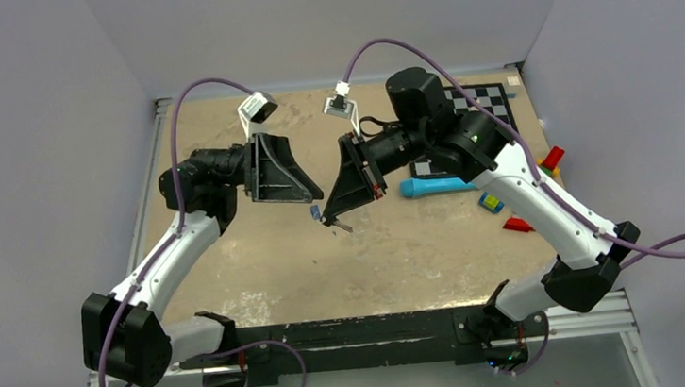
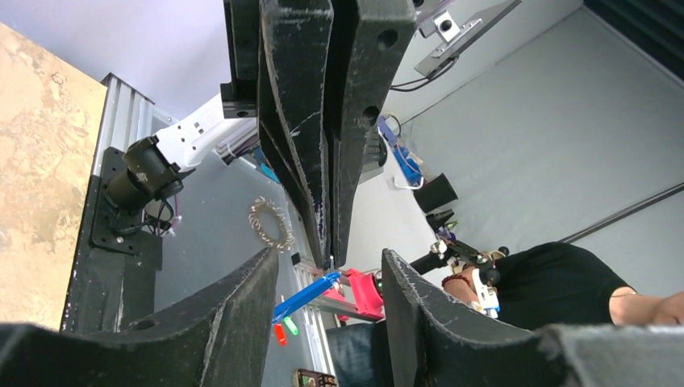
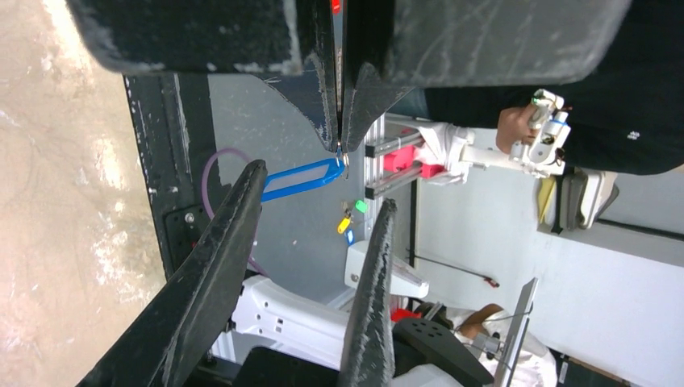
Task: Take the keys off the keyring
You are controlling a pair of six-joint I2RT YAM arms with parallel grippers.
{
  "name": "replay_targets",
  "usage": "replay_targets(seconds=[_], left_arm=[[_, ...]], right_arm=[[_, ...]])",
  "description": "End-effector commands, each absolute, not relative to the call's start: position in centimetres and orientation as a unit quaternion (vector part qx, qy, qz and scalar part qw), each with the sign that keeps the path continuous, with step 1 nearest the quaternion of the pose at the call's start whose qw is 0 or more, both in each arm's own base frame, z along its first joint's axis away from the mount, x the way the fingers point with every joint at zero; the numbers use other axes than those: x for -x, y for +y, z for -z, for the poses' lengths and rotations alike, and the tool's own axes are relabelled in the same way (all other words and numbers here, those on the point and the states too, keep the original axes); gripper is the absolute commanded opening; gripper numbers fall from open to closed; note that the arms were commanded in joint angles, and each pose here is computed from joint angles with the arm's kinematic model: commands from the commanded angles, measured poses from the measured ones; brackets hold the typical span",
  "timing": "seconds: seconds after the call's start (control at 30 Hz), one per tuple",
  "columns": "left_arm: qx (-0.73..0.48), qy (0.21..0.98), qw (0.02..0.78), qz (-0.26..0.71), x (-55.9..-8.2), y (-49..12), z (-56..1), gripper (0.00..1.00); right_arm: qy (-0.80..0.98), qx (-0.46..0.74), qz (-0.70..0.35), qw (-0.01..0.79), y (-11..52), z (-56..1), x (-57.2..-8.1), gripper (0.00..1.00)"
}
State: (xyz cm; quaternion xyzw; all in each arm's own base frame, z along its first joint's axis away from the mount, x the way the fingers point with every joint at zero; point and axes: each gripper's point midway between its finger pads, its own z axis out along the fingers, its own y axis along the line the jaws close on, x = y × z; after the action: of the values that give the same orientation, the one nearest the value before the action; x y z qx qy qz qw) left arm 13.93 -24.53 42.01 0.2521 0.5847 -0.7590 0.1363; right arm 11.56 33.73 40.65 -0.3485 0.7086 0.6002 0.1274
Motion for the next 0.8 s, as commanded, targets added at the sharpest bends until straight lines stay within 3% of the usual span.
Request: replay_targets(seconds=[0.0, 0.23, 0.4, 0.77], left_arm=[[-0.324, 0.546, 0.185, 0.750, -11.3, -23.6, -44.0, 0.52], [-0.335, 0.542, 0.191, 0.746, -10.7, -23.4, -44.6, 0.42], [-0.348, 0.541, 0.195, 0.741, -10.3, -23.2, -45.3, 0.30], [-0.356, 0.541, 0.196, 0.737, -9.9, -23.0, -45.8, 0.22]], right_arm=[[0.679, 0.360, -0.615, 0.176, 34.0, -43.5, -12.2, 0.00], [0.677, 0.355, -0.617, 0.188, 34.0, -44.0, -12.7, 0.00], [0.684, 0.348, -0.611, 0.196, 33.8, -43.8, -12.9, 0.00], [0.690, 0.327, -0.605, 0.224, 32.8, -44.0, -13.8, 0.00]])
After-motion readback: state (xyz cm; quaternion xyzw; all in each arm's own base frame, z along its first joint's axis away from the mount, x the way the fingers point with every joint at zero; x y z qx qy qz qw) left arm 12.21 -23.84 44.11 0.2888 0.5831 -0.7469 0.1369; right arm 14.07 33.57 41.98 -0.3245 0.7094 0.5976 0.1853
